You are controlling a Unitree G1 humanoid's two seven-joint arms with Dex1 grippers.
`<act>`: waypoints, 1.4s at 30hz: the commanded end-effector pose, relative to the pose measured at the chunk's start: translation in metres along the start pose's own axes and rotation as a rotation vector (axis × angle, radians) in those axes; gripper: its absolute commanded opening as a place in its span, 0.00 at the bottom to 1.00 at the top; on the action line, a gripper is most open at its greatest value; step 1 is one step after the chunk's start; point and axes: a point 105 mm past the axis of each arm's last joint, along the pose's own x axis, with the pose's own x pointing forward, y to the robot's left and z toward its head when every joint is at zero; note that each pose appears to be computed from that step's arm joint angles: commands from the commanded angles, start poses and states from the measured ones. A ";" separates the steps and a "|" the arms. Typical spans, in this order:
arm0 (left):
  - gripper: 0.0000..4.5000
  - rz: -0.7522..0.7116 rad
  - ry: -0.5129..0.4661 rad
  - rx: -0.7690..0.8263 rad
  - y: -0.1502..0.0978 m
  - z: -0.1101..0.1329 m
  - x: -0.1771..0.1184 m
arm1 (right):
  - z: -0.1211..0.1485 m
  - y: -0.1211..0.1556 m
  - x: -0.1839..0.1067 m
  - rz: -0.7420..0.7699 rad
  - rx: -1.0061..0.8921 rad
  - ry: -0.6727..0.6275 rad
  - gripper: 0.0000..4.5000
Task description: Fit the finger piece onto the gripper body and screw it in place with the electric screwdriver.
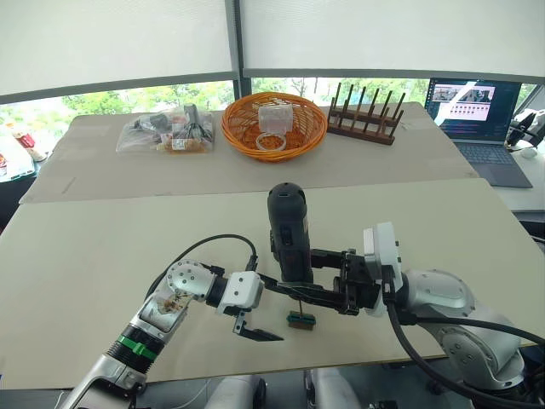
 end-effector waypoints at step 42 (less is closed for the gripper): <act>1.00 -0.002 -0.013 0.047 0.001 0.008 0.000 | 0.012 0.003 0.003 0.044 -0.076 -0.042 0.43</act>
